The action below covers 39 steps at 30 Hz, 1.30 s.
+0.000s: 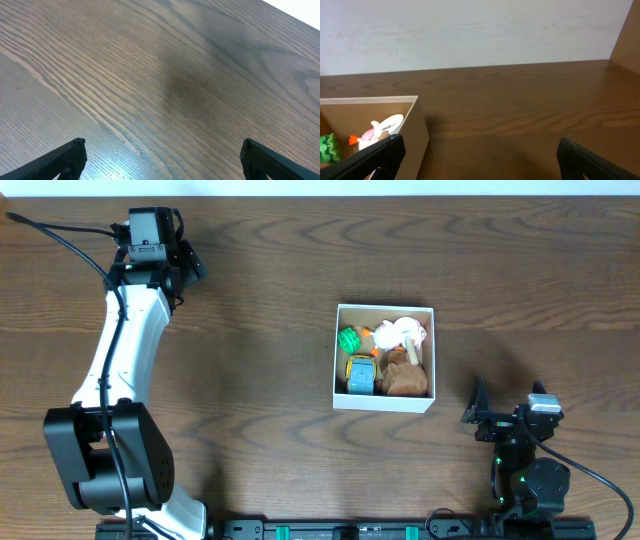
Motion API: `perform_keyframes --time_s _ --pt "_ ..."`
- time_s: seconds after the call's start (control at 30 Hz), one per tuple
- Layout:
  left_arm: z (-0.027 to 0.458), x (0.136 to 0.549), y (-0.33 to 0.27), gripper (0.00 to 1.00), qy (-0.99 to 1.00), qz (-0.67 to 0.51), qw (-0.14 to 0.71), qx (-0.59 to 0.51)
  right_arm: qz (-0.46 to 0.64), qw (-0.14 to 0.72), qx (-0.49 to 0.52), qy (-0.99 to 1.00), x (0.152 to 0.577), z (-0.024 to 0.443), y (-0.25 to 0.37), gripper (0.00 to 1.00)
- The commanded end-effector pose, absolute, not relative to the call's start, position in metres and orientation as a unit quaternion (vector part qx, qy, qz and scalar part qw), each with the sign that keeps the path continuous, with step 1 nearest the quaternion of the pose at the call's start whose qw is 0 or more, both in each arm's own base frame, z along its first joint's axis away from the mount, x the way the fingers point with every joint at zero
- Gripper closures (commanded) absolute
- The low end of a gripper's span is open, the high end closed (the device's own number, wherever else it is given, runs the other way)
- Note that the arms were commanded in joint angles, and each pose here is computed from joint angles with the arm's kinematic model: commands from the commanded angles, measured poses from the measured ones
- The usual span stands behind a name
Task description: Pack container
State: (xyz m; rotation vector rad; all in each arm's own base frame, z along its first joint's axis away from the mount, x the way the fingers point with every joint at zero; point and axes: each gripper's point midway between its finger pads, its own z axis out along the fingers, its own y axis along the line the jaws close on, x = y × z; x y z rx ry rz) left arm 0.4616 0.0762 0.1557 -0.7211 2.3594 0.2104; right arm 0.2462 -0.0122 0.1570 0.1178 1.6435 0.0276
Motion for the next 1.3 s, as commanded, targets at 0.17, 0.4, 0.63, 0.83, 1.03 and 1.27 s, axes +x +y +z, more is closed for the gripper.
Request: perform_keyframes --time_s 0.17,0.4,0.63,0.83,1.03,1.27 --pt "0.155 0.464 0.079 0.02 0.899 0.085 0.327 -0.28 0.014 0.681 0.038 0.732 0.246 0.157 -0.008 0.01" --pt "0.154 0.463 0.079 0.02 0.9 0.086 0.324 -0.28 0.014 0.681 0.038 0.732 0.246 0.157 -0.008 0.01" --pt "0.164 0.471 0.081 0.02 0.89 0.081 0.348 -0.283 0.014 0.681 0.038 0.732 0.246 0.157 -0.008 0.01" --pt "0.216 0.453 0.08 0.02 0.874 0.071 0.388 -0.284 0.014 0.681 0.038 0.732 0.246 0.157 -0.008 0.01" --pt "0.292 0.386 0.076 0.02 0.856 0.061 0.427 -0.286 0.014 0.681 0.038 0.732 0.246 0.157 -0.008 0.01" --pt "0.353 0.296 0.071 0.02 0.832 0.049 0.472 -0.287 0.014 0.681 0.038 0.732 0.246 0.157 -0.008 0.01"
